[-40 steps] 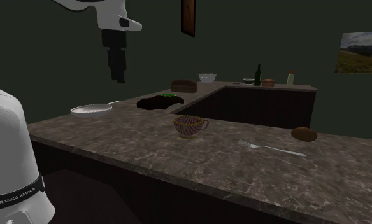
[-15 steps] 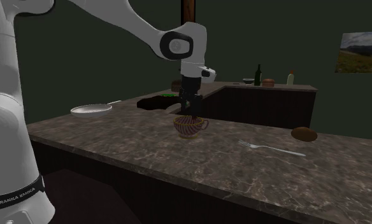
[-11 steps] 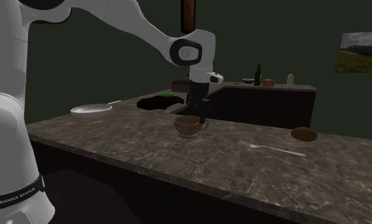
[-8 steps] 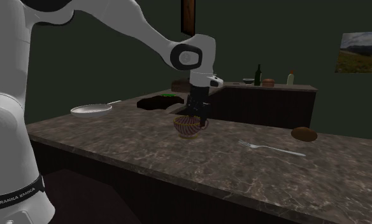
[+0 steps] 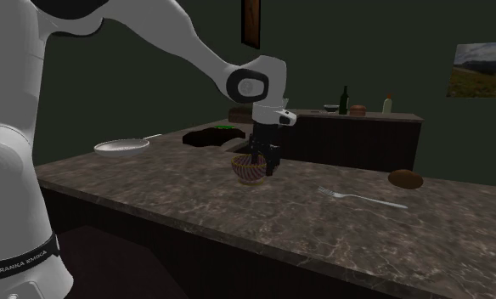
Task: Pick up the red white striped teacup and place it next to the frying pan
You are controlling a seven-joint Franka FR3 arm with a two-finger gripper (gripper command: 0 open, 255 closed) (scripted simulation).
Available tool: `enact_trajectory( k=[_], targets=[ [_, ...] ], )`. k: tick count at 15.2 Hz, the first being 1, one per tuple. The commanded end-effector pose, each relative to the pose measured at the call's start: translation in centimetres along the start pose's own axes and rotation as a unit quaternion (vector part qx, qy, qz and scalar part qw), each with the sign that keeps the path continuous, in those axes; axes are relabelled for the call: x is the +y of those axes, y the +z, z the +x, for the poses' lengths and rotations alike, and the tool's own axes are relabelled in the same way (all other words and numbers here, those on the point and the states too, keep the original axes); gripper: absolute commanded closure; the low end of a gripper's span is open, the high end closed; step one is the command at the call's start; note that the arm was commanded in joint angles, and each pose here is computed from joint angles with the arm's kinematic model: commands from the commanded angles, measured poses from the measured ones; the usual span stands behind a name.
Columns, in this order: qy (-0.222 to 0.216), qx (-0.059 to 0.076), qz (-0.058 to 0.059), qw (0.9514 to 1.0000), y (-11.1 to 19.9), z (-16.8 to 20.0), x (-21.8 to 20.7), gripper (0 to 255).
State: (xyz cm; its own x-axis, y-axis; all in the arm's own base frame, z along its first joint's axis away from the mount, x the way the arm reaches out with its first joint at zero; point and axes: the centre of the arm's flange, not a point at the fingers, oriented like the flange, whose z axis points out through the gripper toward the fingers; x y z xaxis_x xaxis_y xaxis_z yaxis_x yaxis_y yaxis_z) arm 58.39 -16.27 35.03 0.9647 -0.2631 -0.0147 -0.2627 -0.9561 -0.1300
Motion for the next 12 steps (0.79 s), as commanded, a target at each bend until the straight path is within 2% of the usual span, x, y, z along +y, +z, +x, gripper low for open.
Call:
enact_trajectory(
  k=[1,3,4,12],
  targets=[
    [0.0,0.0,0.0,1.0,0.02,0.0,-0.01,0],
    [0.0,0.0,0.0,1.0,0.01,0.0,-0.01,0],
    [0.0,0.0,0.0,1.0,0.01,0.0,-0.01,255],
    [0.0,0.0,0.0,1.0,0.02,0.0,0.0,255]
  ],
)
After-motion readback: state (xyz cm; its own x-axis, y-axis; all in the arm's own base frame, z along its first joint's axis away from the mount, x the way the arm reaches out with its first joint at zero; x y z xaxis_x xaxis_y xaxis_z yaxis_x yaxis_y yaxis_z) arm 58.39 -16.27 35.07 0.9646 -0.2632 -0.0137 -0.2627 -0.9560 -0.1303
